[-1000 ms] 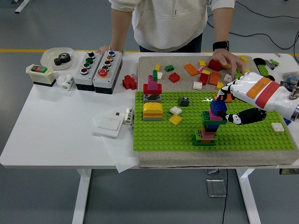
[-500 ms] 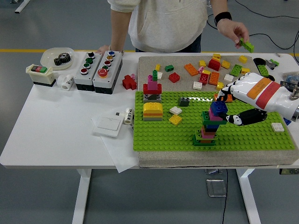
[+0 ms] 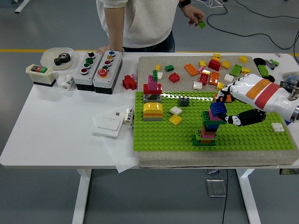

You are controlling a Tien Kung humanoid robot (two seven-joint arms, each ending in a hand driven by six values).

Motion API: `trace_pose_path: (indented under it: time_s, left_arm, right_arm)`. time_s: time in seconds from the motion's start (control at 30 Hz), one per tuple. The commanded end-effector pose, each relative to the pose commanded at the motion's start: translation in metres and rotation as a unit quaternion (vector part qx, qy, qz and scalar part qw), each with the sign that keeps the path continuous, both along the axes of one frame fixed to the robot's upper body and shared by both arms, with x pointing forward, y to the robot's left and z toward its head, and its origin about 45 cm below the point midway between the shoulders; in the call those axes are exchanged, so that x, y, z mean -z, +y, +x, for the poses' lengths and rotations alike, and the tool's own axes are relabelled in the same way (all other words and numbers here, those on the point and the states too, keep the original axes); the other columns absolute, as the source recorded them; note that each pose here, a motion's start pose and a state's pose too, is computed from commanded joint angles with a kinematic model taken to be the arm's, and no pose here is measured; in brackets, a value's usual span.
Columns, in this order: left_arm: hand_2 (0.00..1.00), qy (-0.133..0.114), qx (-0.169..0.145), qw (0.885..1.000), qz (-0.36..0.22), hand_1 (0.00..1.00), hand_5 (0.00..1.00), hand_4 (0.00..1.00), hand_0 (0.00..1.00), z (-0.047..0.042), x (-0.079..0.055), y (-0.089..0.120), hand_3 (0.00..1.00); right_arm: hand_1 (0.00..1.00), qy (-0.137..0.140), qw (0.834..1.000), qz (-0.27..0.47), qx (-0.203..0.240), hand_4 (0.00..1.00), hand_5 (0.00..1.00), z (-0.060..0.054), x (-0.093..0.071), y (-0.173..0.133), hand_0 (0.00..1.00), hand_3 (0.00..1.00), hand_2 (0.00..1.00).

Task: Pick up the brick,pile it on top of brick,press brick,pick up the brick,pile it on top of brick,press brick

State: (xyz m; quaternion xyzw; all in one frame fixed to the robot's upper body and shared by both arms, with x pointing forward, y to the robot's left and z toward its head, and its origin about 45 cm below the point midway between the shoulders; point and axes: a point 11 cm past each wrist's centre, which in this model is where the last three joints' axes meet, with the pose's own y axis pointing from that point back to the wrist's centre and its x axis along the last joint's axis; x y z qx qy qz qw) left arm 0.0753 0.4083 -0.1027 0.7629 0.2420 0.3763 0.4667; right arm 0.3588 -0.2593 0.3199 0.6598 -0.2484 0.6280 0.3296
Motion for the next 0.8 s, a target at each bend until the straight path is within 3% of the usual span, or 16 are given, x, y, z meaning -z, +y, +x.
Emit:
trace_pose_path:
  time_s: [0.5, 0.8]
  left_arm:
    - [0.589, 0.0, 0.0, 1.0, 0.001, 0.544, 0.798, 0.667, 0.45, 0.0, -0.0002, 0.0008, 0.626]
    - [0.586, 0.002, 0.001, 1.0, 0.002, 0.544, 0.795, 0.666, 0.449, -0.0018, 0.0001, 0.0007, 0.625]
  right_arm:
    - [0.4, 0.055, 0.995, 0.065, 0.048, 0.702, 0.438, -0.0002, -0.0007, -0.0021, 0.228, 0.524, 0.515]
    - [0.393, 0.064, 0.994, 0.068, 0.053, 0.704, 0.44, -0.0019, 0.0038, -0.0005, 0.226, 0.524, 0.515]
